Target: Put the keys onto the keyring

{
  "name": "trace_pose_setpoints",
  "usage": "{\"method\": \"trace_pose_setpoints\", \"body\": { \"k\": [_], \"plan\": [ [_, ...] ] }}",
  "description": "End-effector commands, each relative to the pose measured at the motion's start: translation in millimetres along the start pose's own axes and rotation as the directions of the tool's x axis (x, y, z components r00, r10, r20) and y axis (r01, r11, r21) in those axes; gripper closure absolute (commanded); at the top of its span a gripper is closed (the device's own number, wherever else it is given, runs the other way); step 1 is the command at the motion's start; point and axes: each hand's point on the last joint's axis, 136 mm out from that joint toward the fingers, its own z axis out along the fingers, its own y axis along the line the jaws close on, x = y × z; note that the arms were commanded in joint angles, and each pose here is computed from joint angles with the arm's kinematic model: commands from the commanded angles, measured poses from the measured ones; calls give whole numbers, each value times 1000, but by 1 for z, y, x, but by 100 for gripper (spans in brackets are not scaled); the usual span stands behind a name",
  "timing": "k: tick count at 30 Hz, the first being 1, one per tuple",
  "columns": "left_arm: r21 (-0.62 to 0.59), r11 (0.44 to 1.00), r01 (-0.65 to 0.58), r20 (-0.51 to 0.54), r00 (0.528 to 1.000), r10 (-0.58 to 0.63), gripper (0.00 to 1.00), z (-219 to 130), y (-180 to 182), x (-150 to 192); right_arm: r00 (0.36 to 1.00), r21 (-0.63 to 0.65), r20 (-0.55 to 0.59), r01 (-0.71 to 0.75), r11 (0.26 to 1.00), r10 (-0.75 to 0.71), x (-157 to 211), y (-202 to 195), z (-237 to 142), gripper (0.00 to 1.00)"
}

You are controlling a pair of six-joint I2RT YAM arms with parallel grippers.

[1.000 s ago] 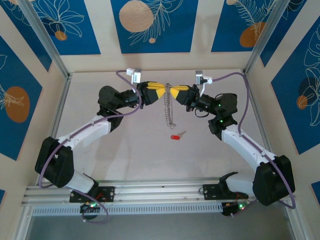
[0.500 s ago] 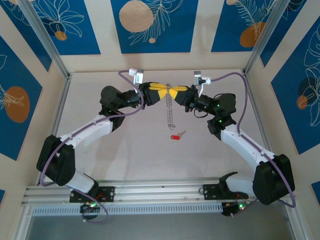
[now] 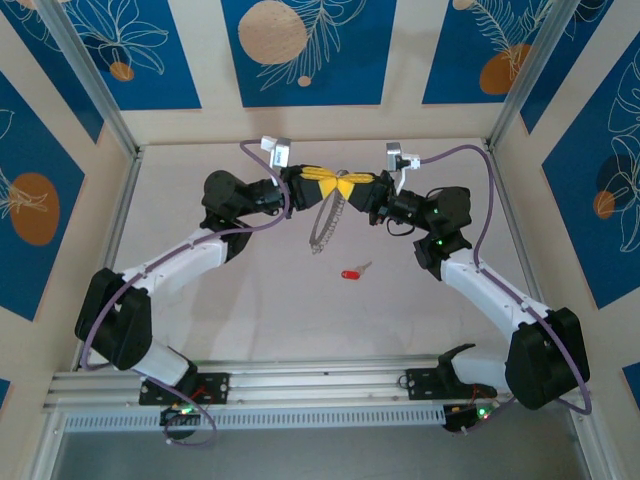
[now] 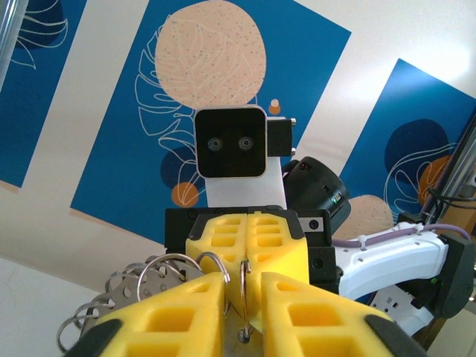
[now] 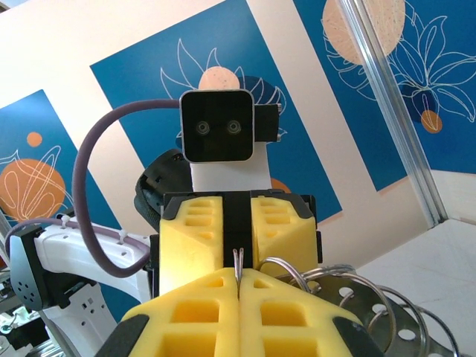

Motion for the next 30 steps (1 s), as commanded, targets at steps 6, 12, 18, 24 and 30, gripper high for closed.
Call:
{"method": "trace_pose_setpoints", "body": {
  "k": [6,12,18,24,30],
  "plan": [
    [110,993,-39,-45,998,44,100,14,-24,2,998,-31,23,55,998,-54,-11,13,4,100],
    [118,991,-57,-69,995,65,100,15,-27,7,998,-30,14,63,998,-62,-13,16,4,98],
    [60,989,-135,-82,987,140,100,11,-26,8,996,49,41,76,996,-78,-26,17,-21,62],
    [-53,949,-309,-109,947,302,100,0,-23,5,995,219,51,69,973,-83,-28,14,-63,60],
    [-133,862,-489,-106,872,478,100,-11,-25,-3,997,309,69,11,951,-34,-15,5,-88,59]
  ]
}}
